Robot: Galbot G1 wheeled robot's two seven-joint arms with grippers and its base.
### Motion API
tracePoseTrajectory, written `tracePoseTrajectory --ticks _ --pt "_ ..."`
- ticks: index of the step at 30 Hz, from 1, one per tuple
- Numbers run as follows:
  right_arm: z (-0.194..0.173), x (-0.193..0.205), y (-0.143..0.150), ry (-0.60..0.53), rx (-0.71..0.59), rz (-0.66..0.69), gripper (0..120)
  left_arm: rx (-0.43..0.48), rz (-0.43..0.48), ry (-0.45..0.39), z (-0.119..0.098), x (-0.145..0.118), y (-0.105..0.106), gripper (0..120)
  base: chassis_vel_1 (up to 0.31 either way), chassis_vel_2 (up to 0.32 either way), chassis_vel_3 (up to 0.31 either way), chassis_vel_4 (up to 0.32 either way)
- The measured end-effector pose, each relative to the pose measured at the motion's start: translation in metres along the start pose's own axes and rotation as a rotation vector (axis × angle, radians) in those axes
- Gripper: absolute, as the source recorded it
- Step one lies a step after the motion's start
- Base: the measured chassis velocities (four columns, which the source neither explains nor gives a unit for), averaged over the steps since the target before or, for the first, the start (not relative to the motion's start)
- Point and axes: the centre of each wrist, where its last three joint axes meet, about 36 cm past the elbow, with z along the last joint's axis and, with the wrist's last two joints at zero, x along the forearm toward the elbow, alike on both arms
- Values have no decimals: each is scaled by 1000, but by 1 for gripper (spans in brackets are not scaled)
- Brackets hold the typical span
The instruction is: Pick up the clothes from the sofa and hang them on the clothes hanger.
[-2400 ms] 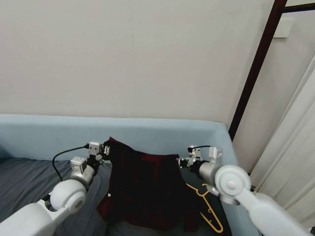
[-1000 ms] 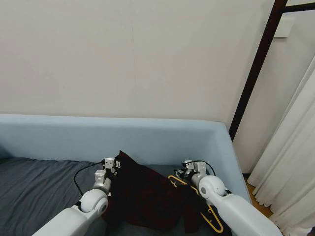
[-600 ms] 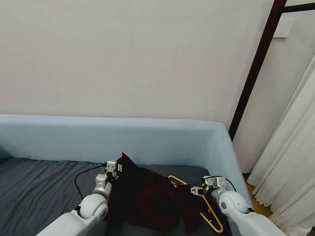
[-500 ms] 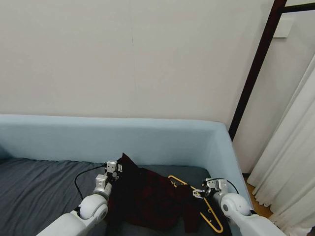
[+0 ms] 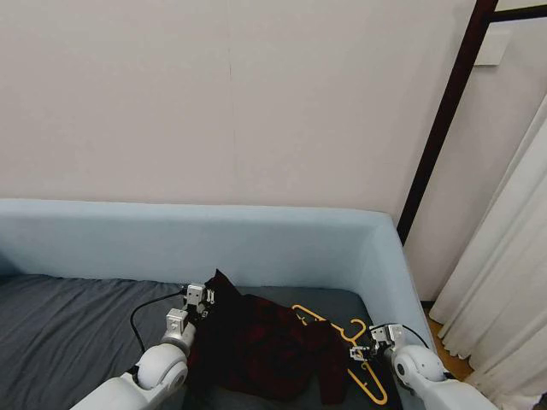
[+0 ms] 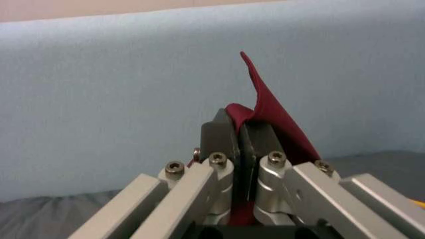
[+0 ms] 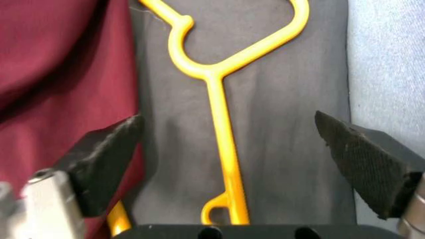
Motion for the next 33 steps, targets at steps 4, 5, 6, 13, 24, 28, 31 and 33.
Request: tracePoseTrajectory --ticks 4,5,6,13,24,28,31,33 --pt "0 -6 -3 2 0 17 84 5 2 -3 -1 -1 -1 0 0 0 0 0" --pt "2 -10 -4 7 1 23 77 6 3 -5 -2 0 -2 0 0 0 0 0" --pt "4 -12 -5 9 3 23 72 7 4 -5 -2 0 -2 0 0 0 0 0" --pt "9 -22 -2 21 17 9 40 8 2 -7 -3 -1 -2 0 0 0 0 0" --pt "19 -24 7 24 28 -8 4 10 -2 -3 -2 1 0 0 0 0 0 0" --pt "21 -23 12 9 31 -2 4 11 1 -1 -2 1 -1 0 0 0 0 0" --pt "17 -19 14 -18 43 13 4 10 2 0 -2 1 -1 0 0 0 0 0" --pt "15 -17 15 -25 47 19 4 10 3 0 -2 1 -1 0 0 0 0 0"
